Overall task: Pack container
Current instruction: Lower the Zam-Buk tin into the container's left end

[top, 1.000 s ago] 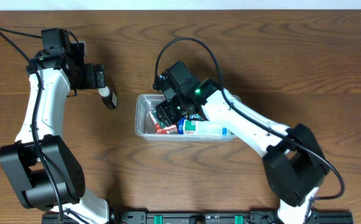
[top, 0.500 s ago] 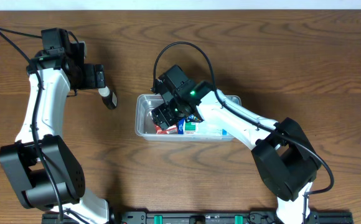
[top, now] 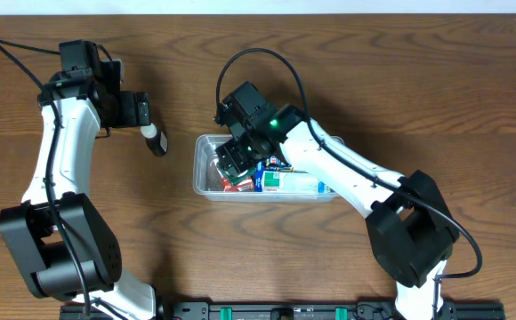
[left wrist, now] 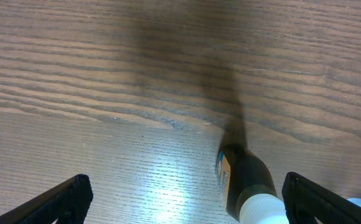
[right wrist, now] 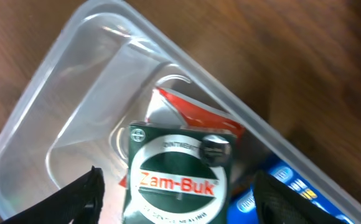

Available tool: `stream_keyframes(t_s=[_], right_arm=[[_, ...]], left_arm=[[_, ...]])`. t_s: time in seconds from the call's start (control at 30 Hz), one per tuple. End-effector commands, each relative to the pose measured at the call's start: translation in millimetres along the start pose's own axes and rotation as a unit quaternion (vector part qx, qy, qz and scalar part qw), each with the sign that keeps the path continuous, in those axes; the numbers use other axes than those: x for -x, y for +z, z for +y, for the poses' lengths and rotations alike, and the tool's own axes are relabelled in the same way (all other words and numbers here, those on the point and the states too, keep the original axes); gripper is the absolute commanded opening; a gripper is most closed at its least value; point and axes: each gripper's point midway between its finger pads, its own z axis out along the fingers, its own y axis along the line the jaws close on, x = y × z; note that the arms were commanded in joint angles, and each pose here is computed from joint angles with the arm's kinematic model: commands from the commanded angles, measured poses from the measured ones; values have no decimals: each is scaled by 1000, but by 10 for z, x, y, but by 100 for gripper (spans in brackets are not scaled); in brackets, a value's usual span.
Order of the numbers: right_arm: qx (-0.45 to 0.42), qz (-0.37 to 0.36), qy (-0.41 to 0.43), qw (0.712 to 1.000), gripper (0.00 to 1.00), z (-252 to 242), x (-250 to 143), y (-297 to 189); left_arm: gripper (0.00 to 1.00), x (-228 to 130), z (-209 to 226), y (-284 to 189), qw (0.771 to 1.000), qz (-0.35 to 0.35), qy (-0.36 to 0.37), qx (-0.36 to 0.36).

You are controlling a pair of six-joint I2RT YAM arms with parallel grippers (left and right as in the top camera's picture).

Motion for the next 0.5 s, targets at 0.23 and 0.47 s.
stream_keyframes(t_s=[0.23, 0.47], right_arm=[[-96, -14, 33, 995, 63, -314, 39, -148], [-139, -20, 35, 989, 55, -464, 51, -171]], left_arm=[[98, -41, 32, 51, 1000, 9, -3, 6], [98, -42, 32, 51, 1000, 9, -3, 6]])
